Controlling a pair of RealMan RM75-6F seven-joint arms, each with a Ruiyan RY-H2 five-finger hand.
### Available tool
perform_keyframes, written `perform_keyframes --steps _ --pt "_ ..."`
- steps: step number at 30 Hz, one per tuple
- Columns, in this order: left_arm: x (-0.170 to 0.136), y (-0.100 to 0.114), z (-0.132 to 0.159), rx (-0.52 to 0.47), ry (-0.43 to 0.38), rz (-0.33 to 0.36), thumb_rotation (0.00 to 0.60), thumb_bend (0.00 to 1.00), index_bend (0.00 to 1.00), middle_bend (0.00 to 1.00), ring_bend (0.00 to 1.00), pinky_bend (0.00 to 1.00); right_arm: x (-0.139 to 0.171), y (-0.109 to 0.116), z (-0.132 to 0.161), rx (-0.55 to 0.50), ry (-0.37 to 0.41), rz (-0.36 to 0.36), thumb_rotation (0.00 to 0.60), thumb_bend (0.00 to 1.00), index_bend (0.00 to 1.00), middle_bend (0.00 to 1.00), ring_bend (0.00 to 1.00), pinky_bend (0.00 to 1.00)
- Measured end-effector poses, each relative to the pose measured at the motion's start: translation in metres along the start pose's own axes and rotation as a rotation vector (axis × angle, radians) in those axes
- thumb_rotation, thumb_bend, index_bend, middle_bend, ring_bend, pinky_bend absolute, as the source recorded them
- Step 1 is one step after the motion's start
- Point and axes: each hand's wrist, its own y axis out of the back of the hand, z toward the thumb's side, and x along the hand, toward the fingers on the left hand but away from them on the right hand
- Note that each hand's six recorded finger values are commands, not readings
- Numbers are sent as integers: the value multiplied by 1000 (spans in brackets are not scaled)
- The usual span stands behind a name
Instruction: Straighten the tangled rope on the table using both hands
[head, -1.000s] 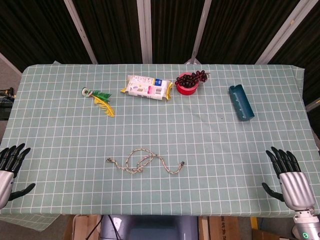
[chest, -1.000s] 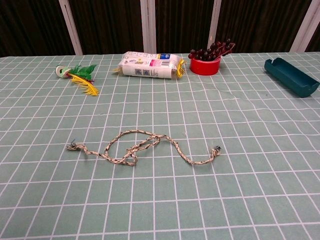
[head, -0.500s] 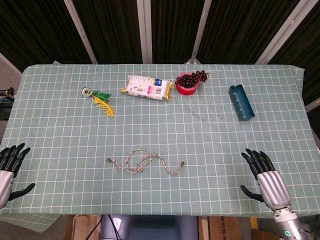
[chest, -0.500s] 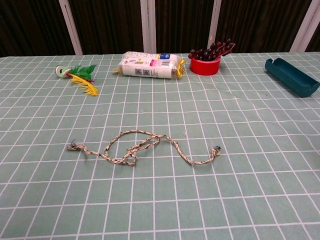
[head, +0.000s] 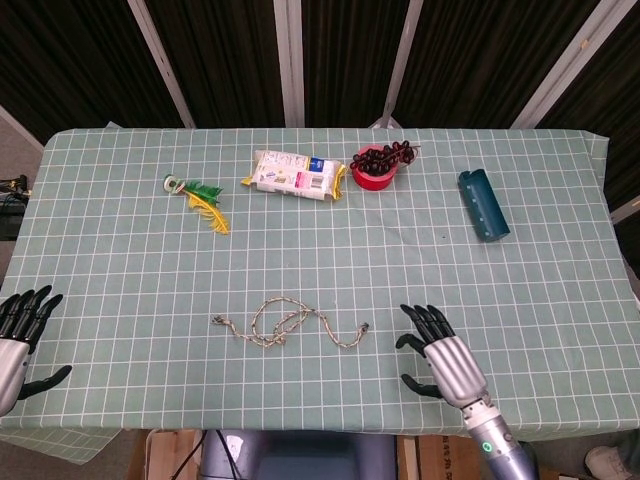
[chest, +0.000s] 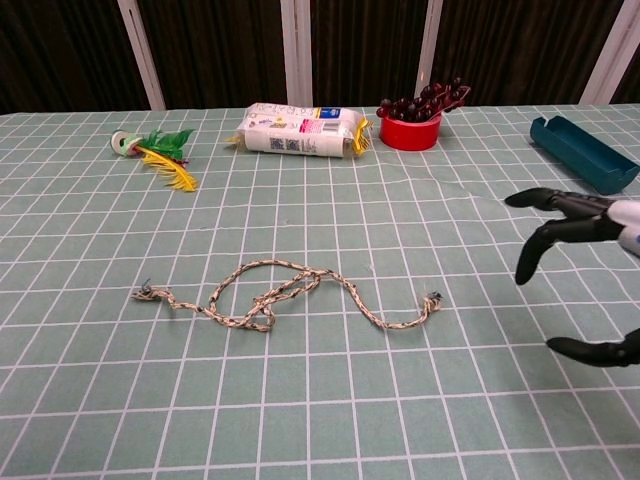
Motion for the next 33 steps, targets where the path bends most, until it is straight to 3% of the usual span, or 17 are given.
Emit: perform_keyframes --steps 8,33 --pt "1 -1 0 -1 0 -9 600 29 65 0 0 0 -23 -32 13 -4 -13 33 600 275 476 115 0 0" --pt "5 -3 0 -16 5 -22 600 30 65 0 0 0 -77 -68 39 -18 -35 50 600 358 523 123 0 0"
